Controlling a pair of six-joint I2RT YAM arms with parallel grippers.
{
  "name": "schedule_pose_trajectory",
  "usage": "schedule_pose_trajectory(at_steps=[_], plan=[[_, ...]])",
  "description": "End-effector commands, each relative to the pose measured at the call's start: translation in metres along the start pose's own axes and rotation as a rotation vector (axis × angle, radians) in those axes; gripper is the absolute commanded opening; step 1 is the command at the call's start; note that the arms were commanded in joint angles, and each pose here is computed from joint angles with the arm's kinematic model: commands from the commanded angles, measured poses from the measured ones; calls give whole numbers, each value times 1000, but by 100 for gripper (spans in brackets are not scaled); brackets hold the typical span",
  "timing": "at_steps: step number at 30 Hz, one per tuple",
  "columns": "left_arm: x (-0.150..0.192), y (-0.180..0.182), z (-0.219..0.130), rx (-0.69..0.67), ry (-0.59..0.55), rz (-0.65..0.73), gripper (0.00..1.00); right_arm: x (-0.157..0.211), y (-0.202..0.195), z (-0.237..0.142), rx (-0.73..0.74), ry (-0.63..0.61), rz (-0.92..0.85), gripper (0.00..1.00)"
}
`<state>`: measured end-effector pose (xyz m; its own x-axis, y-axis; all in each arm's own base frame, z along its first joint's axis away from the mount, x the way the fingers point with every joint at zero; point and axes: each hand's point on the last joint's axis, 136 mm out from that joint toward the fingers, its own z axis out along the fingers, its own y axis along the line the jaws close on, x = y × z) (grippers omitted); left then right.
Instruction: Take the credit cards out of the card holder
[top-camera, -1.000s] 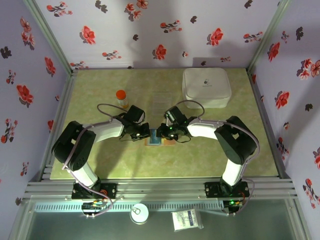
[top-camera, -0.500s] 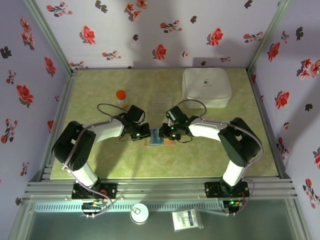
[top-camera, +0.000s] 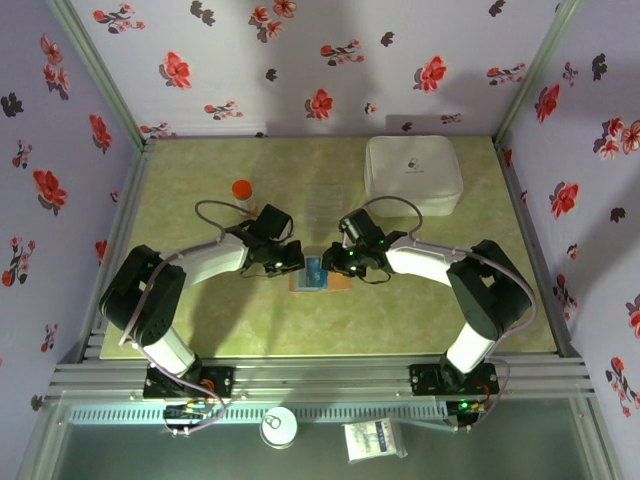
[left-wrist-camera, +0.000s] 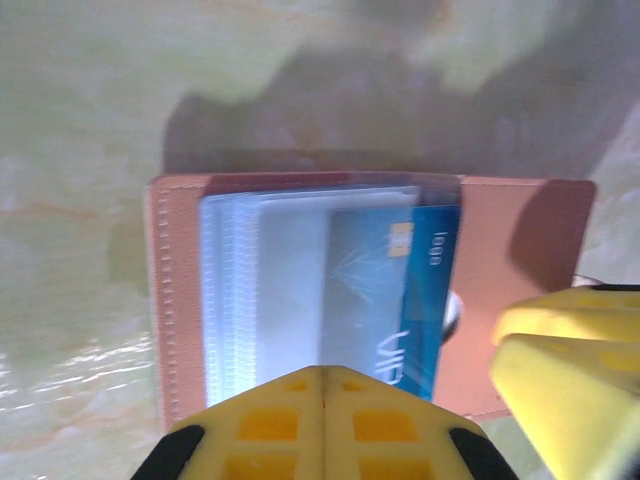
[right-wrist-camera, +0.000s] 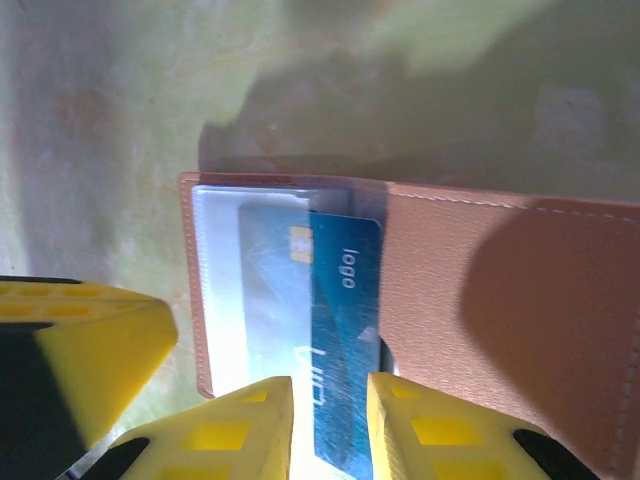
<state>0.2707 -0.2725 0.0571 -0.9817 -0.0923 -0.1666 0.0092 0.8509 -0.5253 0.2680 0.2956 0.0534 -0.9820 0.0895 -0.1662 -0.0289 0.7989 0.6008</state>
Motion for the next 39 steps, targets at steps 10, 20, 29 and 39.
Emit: schedule_pose_trajectory(at_steps=[10,20,29,39], plan=[[9,0,14,-34,62,15,0,2,-7,8,-50,25,31,21],[13,15,20,-84,69,10,0,8,-16,22,-70,70,71,22],[17,24,26,-111,89,6,0,8,-15,27,-118,78,98,21],[21,32,29,-129,93,-11,0,8,-13,30,-186,84,131,17]])
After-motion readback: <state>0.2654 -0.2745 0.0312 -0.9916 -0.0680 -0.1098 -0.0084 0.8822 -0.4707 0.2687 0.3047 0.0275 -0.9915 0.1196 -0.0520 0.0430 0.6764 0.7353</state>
